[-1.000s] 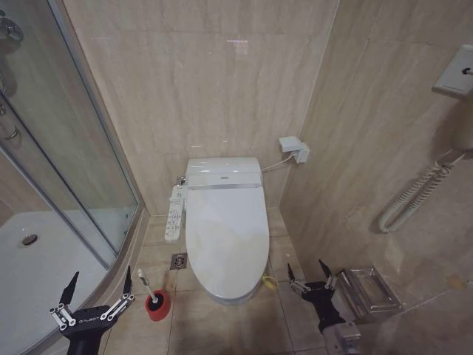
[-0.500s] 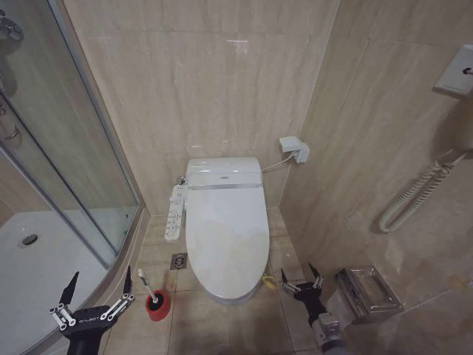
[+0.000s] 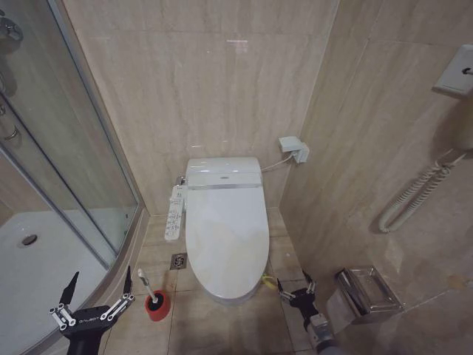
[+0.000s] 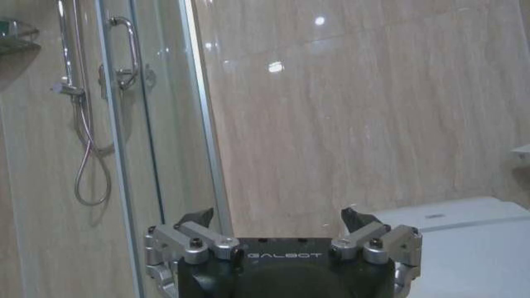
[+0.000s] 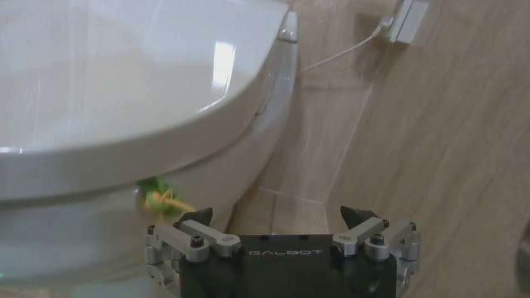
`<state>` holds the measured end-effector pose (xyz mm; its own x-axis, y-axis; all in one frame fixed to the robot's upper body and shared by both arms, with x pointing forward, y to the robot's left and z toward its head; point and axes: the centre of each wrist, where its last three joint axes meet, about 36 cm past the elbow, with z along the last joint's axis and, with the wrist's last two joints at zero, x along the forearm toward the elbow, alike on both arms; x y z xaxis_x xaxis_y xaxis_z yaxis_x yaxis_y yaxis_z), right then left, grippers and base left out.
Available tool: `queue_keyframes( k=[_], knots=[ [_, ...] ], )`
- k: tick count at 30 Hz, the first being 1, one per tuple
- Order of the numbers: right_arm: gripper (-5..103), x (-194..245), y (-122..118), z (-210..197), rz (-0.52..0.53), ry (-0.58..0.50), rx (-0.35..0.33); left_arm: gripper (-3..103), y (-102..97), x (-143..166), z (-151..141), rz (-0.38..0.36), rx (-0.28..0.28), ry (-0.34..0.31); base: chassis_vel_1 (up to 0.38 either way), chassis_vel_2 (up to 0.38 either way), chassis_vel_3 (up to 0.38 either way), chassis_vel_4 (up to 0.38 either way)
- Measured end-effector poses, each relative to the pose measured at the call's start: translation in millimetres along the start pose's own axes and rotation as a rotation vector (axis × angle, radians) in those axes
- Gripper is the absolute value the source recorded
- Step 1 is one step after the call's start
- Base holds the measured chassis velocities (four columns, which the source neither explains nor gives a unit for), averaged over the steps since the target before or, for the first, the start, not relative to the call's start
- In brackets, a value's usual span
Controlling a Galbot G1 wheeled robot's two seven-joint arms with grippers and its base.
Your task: Open the toilet lid, clean the toilet bowl with a toilet brush, close the toilet lid, and flush.
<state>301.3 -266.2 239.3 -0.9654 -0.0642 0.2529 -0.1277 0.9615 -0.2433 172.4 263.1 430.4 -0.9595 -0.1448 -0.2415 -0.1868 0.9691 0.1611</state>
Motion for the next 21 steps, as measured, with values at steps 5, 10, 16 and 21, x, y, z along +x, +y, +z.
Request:
queue_keyframes(
  k=[5, 10, 16, 21],
  knots=[
    [100, -11.5, 0.2, 9.6, -0.003, 0.019, 0.008, 100, 0.0, 0.0, 0.0, 0.000, 0.000, 0.000, 0.000, 0.000, 0.000, 0.000],
    [100, -20.7, 1.1, 15.4, -0.010, 0.032, 0.014, 100, 0.0, 0.0, 0.0, 0.000, 0.000, 0.000, 0.000, 0.000, 0.000, 0.000],
    [100, -35.2, 4.3, 17.2, -0.014, 0.034, 0.016, 100, 0.0, 0.0, 0.0, 0.000, 0.000, 0.000, 0.000, 0.000, 0.000, 0.000],
    [100, -36.3, -0.8, 13.6, -0.006, 0.023, 0.027, 100, 0.0, 0.0, 0.0, 0.000, 0.000, 0.000, 0.000, 0.000, 0.000, 0.000]
  ],
)
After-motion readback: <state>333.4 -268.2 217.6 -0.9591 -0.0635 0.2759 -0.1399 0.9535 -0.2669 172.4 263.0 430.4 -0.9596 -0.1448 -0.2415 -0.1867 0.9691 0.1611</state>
